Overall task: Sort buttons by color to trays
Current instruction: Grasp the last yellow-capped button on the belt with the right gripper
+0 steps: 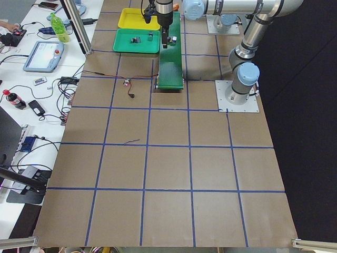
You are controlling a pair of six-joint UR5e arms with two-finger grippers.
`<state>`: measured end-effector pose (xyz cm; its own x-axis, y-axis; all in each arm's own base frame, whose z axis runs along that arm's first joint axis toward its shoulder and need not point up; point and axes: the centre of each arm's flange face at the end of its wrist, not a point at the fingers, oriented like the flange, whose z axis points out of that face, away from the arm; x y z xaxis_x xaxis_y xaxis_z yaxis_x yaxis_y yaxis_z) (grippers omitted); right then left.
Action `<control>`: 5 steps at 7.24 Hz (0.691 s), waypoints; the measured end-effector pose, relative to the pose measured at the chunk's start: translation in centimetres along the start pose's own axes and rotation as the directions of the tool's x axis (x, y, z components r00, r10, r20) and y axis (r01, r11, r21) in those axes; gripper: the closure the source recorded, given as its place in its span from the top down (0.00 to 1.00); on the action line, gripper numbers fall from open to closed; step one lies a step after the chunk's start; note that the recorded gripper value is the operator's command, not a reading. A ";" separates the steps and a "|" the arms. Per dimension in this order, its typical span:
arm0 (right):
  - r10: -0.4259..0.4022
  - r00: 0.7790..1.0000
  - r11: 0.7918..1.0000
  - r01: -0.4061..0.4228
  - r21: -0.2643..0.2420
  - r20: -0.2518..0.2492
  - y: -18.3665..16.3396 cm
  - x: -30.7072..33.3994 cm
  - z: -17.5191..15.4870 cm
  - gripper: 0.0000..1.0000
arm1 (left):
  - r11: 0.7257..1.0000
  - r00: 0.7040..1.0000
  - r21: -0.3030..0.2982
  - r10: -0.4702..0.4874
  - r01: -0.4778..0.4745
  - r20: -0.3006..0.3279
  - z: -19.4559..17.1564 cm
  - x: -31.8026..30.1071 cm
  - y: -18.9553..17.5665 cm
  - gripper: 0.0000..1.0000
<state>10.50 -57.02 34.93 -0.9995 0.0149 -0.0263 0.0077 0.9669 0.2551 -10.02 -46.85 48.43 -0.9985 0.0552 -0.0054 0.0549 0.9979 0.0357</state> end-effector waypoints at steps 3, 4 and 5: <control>0.024 1.000 0.998 -0.023 0.052 -0.010 7.9 -2.8 5.5 0.66 | 1.000 1.000 0.010 0.000 0.000 0.001 -0.2 0.0 -0.1 1.00; 0.021 1.000 0.995 -0.020 0.096 -0.010 9.6 -2.8 7.2 0.68 | 1.000 1.000 0.012 0.000 0.000 0.001 -0.2 0.0 0.0 1.00; 0.017 1.000 0.991 -0.016 0.130 -0.010 10.4 -2.7 8.3 0.81 | 1.000 1.000 0.014 0.001 -0.001 0.002 -0.3 0.0 0.0 1.00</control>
<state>13.55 -44.85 29.65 -0.9995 0.0291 -0.0125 0.0273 0.9914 0.1281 -10.02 -46.85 48.69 -0.9984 0.0559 -0.0070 0.0557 0.9982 0.0216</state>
